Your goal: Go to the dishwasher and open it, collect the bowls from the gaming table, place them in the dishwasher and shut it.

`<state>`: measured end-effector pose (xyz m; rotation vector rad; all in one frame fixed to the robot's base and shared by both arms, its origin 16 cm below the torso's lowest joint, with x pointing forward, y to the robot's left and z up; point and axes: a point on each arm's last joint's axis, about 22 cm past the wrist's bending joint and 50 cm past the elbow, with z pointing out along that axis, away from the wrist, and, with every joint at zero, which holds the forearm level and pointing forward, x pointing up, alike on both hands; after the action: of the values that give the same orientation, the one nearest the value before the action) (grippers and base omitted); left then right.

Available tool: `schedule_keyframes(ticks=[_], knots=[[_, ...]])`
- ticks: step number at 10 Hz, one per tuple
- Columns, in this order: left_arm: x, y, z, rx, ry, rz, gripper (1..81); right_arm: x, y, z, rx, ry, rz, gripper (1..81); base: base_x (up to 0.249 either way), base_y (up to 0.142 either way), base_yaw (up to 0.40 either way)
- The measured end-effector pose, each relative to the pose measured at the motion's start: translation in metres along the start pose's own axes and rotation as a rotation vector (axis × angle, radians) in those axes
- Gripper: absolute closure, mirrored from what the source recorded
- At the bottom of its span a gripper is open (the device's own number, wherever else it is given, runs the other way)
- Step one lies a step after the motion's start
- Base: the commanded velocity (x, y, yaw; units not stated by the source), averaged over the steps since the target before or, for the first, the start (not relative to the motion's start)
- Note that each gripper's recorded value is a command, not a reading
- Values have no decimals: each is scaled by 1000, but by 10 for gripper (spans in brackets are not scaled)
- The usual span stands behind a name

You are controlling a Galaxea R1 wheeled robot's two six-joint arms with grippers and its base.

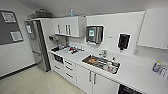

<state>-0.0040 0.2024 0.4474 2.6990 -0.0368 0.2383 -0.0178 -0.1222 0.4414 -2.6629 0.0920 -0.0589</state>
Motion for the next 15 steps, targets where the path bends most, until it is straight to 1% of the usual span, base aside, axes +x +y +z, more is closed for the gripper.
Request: schedule_keyframes(ticks=[1, 2, 3, 4, 5, 7, 8, 10, 12, 15], knots=[[1, -1, -6, -12, 1, -2, 10, 3, 4, -6, 14, 12, 0, 10, 0, 0, 356], [2, -9, -11, -8, 2, -1, 10, 6, 17, -17, 15, 21, 0, 10, 0, 0, 356], [2, -15, -13, 0, 3, 0, 10, 6, 36, -28, 3, 24, 1, 10, 0, 0, 356], [2, -13, -13, -3, 3, 0, 10, 5, 47, -35, -5, 27, 2, 10, 0, 0, 356], [0, -9, -12, -9, 0, -1, 10, 3, 48, -36, -5, 27, 4, 10, 0, 0, 356], [0, -9, -12, -9, 0, 2, 10, 8, 29, -29, 23, 36, 2, 10, 0, 0, 356], [0, -9, -12, -10, 1, 2, 10, 11, 26, -28, 29, 40, 0, 10, 0, 0, 355], [0, -11, -12, -7, 1, 3, 10, 14, 29, -30, 25, 43, -3, 10, 0, 0, 356], [0, -13, -13, -3, 0, 4, 10, 21, 20, -25, 31, 48, -10, 10, 0, 0, 356], [0, -13, -13, -4, 0, 8, 10, 15, 30, -26, 11, 41, -20, 10, 0, 0, 356]])
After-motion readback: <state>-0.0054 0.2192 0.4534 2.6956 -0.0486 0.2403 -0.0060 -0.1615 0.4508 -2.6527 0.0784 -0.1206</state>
